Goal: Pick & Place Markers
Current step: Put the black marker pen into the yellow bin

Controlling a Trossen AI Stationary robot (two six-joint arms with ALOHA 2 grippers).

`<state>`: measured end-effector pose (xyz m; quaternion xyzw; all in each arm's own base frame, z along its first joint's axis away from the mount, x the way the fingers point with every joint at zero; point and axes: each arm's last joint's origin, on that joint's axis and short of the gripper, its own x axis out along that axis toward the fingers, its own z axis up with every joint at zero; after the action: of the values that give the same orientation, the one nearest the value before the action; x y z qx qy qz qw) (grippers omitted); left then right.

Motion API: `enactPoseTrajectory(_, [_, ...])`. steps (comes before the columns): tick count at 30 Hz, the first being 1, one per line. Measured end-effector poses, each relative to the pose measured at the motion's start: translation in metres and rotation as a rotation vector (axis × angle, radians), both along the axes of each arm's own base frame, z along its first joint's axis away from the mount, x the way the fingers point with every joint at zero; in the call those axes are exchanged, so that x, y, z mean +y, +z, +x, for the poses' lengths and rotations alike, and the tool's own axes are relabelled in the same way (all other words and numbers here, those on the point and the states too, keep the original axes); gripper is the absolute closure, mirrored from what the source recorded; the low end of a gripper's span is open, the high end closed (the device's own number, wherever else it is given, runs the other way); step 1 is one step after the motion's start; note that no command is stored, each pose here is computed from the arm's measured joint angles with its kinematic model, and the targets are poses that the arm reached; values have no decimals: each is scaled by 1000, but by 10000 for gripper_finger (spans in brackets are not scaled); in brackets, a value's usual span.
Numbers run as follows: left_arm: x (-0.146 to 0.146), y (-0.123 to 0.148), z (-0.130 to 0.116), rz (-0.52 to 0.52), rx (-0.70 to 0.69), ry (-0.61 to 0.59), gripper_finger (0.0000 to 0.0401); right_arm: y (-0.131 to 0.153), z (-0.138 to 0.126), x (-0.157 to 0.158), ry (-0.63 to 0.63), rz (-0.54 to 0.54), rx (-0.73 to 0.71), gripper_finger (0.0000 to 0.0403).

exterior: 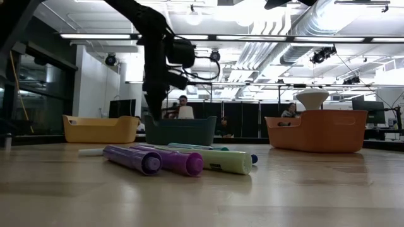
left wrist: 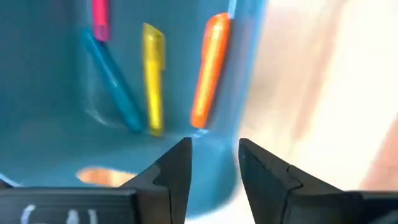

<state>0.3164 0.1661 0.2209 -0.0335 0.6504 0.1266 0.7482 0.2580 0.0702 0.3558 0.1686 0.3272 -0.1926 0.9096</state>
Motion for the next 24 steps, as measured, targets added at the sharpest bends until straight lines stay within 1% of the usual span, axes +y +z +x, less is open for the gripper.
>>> enactPoseTrajectory(3, [-7, 10, -4, -55, -35, 33, 273, 0, 0, 0, 0, 0, 0, 197])
enactPoseTrajectory(10, [-32, 33, -12, -71, -43, 48, 273, 0, 0, 0, 7, 7, 2, 198])
enactPoseTrajectory(16, [-66, 47, -15, -160, -42, 62, 273, 0, 0, 1, 20, 18, 7, 197])
enactPoseTrajectory(19, [-86, 54, -11, -166, -80, 44, 273, 0, 0, 1, 21, 17, 7, 198])
enactPoseTrajectory(24, [-116, 57, -8, -160, -76, 32, 273, 0, 0, 1, 29, 21, 10, 197])
